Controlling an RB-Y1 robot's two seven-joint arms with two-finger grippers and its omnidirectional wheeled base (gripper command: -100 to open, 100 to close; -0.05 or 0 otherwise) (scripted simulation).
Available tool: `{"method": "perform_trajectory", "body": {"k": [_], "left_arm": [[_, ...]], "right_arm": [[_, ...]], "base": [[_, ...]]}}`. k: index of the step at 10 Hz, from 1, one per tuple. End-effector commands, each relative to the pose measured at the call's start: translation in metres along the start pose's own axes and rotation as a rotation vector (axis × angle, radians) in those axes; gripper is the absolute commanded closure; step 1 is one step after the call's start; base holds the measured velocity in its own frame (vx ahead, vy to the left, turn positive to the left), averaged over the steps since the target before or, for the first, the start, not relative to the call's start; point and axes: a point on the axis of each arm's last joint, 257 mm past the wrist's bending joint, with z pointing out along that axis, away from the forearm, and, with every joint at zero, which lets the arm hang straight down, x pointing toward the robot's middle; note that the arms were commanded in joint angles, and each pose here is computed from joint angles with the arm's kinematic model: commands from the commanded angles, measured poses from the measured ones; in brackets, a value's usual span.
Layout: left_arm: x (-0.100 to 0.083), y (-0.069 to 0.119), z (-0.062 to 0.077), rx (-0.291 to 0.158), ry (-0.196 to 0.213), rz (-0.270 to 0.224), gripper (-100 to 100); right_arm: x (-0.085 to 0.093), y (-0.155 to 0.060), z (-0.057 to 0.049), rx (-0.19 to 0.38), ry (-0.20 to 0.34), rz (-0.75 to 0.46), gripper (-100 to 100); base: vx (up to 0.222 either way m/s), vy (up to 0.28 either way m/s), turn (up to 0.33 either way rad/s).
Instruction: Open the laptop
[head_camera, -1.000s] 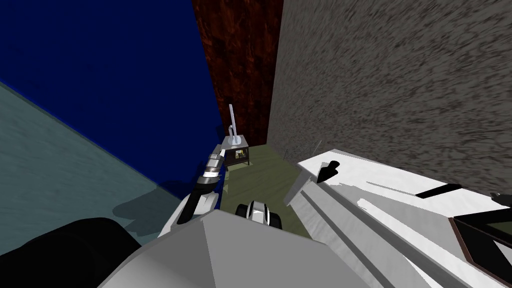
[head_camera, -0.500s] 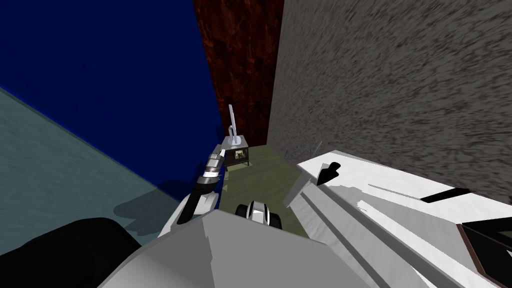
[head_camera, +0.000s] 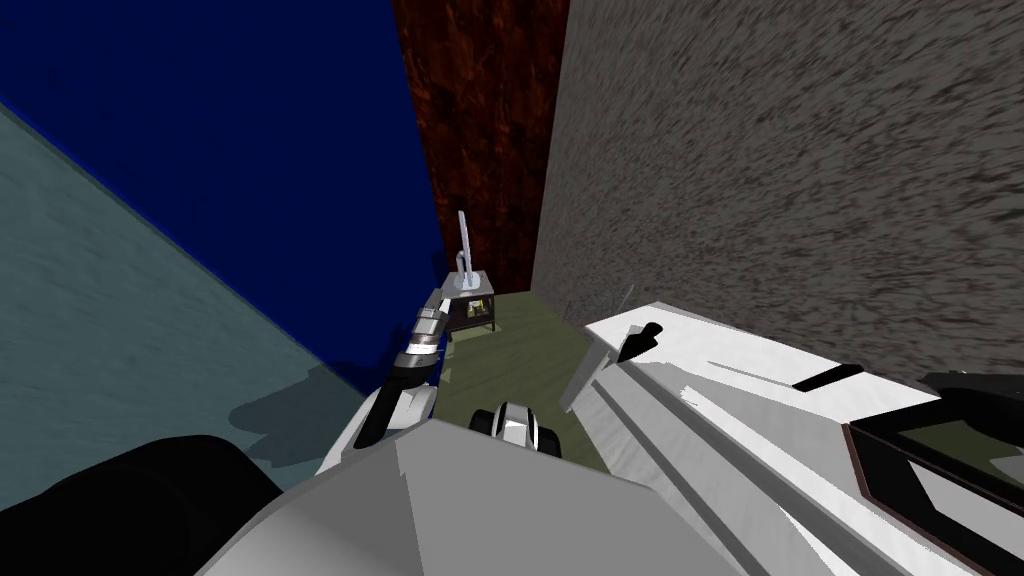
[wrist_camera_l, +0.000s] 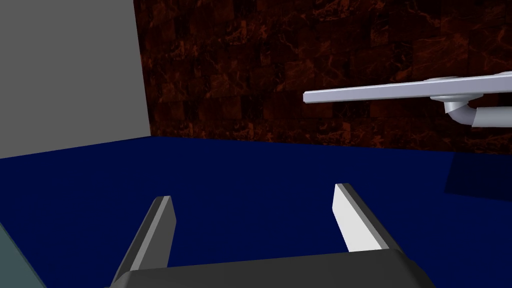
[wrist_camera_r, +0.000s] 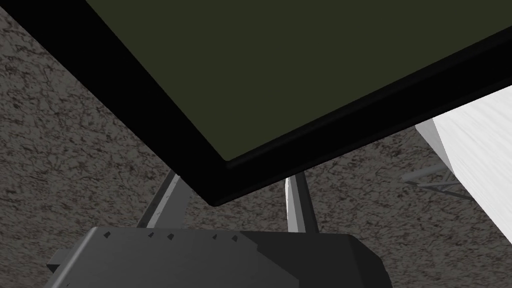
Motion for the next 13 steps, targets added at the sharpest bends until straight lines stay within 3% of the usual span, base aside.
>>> {"method": "perform_trajectory", "body": {"k": [1,2,7,9,10,11,13], "left_arm": [[0.0,0.0,0.0,0.0,0.0,0.0,0],[0.0,0.0,0.0,0.0,0.0,0.0,0],[0.0,0.0,0.0,0.0,0.0,0.0,0],[0.0,0.0,0.0,0.0,0.0,0.0,0],[0.0,0.0,0.0,0.0,0.0,0.0,0],[0.0,0.0,0.0,0.0,0.0,0.0,0],[0.0,0.0,0.0,0.0,0.0,0.0,0]], "right_arm": [[0.009,0.018,0.0,-0.026,0.006,-0.023,100],[-0.027,0.019,-0.002,-0.001,-0.044,0.004,100],[-0.027,0.066,-0.01,-0.044,-0.059,-0.034,100],[-0.02,0.066,-0.01,-0.044,-0.046,-0.037,100],[-0.052,0.06,-0.013,-0.003,-0.087,-0.024,100],[-0.062,0.07,-0.017,-0.01,-0.109,-0.035,100],[-0.057,0.09,-0.021,-0.026,-0.105,-0.055,100]], "base": [[0.003,0.03,-0.011],[-0.06,-0.047,-0.045],[-0.026,-0.038,0.004],[0.001,0.016,-0.004],[-0.069,-0.059,-0.03],[-0.078,-0.1,-0.001],[-0.015,-0.051,0.027]]}}
